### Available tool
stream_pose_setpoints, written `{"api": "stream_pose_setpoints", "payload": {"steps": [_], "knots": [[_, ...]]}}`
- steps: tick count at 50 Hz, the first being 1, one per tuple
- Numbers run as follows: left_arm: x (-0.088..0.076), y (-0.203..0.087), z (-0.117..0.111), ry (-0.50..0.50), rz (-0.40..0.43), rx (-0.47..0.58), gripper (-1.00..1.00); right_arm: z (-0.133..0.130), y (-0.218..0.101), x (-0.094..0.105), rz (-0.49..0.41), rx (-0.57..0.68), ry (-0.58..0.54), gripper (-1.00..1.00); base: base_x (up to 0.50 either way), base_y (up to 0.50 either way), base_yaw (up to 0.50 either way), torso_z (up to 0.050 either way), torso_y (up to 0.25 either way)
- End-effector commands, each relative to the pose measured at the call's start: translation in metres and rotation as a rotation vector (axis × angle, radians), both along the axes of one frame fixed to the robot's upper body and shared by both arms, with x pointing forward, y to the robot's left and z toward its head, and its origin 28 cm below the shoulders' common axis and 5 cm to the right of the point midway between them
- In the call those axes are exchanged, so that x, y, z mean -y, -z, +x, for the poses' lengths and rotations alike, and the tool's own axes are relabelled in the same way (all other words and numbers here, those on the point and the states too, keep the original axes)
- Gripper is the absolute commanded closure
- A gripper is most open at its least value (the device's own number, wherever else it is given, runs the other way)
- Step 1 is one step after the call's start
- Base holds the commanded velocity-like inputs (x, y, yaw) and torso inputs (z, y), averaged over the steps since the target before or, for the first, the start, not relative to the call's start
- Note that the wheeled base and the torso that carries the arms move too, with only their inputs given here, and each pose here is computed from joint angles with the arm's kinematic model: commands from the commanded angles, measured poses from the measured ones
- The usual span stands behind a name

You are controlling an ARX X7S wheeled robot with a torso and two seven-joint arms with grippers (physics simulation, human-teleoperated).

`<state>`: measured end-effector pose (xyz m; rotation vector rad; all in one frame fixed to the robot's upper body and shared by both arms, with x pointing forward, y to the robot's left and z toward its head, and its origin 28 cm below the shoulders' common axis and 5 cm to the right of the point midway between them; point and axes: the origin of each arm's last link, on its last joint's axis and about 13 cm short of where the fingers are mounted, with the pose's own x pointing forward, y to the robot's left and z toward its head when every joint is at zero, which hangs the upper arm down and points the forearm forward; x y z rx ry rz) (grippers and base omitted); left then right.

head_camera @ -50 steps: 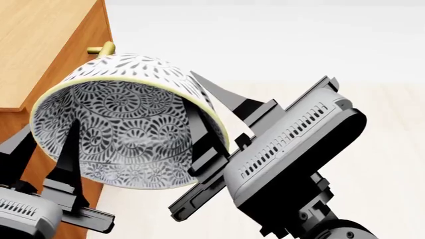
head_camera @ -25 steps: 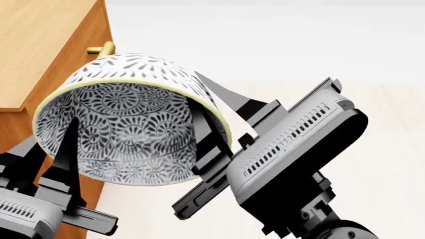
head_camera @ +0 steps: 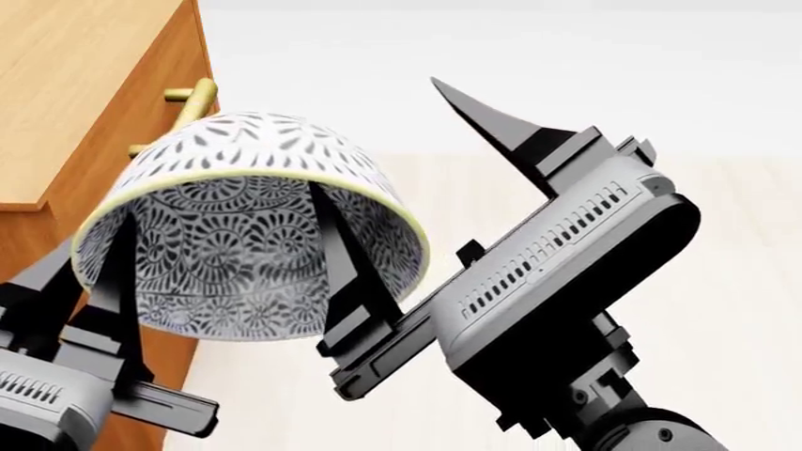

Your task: Put the bowl on top of the cabinet.

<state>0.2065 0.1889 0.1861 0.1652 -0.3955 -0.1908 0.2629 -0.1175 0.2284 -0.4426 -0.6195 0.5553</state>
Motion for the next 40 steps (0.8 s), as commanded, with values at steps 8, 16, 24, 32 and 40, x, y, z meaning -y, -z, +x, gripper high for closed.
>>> {"api": "stream_pose_setpoints", "payload": {"steps": [8,16,24,32,40], "knots": [[0.003,-0.012,0.005,-0.003,-0.007,0.041,1.0,0.001,0.003,0.001,-0.008,-0.008,0.009,-1.0,0.0,0.0,0.0,0.0,0.001],[0.01,-0.021,0.011,0.012,0.017,0.055,1.0,0.001,0.005,0.004,0.002,-0.016,0.01,-1.0,0.0,0.0,0.0,0.0,0.0],[0.013,-0.026,0.021,0.008,0.028,0.071,1.0,0.002,0.005,0.007,0.01,-0.016,0.016,-1.0,0.0,0.0,0.0,0.0,0.0],[0.013,-0.032,0.035,-0.006,0.058,0.074,1.0,0.001,0.005,0.012,0.023,-0.014,0.028,-1.0,0.0,0.0,0.0,0.001,0.001],[0.012,-0.034,0.048,-0.014,0.06,0.067,1.0,-0.001,0.005,0.024,0.047,-0.01,0.059,-1.0,0.0,0.0,0.0,0.0,0.0]]}}
